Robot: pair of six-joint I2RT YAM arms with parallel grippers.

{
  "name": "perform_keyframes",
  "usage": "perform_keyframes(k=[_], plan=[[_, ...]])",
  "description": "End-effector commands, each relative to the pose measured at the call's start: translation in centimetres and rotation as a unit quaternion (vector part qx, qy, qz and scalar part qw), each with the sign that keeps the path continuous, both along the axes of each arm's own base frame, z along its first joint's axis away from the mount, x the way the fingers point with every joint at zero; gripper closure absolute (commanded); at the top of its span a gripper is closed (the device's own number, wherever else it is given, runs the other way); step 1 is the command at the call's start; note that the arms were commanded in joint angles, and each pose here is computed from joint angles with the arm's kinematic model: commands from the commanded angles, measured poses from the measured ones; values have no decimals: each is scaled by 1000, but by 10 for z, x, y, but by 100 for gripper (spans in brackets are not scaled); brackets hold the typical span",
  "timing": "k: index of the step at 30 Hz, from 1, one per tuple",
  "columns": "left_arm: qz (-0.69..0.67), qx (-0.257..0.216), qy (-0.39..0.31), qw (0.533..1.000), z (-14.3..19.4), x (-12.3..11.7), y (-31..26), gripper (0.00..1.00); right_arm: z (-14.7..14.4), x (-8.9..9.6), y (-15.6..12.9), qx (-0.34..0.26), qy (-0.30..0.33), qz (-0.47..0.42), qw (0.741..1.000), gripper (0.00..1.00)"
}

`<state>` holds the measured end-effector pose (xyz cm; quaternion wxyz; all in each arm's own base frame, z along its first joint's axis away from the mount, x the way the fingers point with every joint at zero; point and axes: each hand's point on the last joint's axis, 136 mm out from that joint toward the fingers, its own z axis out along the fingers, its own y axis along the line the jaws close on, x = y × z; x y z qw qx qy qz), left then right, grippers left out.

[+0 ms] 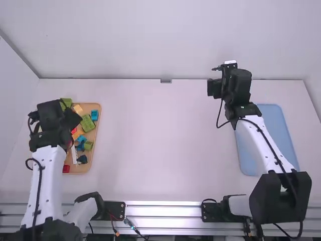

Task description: Assemble lego blocks to make yellow taxi

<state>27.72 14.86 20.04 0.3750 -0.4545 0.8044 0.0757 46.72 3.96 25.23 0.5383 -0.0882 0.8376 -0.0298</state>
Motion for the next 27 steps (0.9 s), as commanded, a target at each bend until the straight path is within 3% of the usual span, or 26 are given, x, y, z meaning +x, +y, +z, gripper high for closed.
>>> perform_keyframes(k=[1,6,10,14,21,27], plan=[[63,-49,-2,997,-7,-6,16,3,18,12,3,0,-20,-1,1000,3],[114,-104,43,987,-39,-19,43,1,16,19,5,4,-16,-3,1000,1],[157,-161,125,966,-73,-41,62,1,16,21,6,4,-17,-2,1000,1],[136,-203,187,951,-100,-42,69,1,19,22,5,5,-24,-2,1000,1],[129,-217,236,938,-140,-38,77,1,21,23,5,23,-28,-10,999,1],[89,-200,242,945,-150,-34,81,1,22,23,5,23,-30,-10,999,1]])
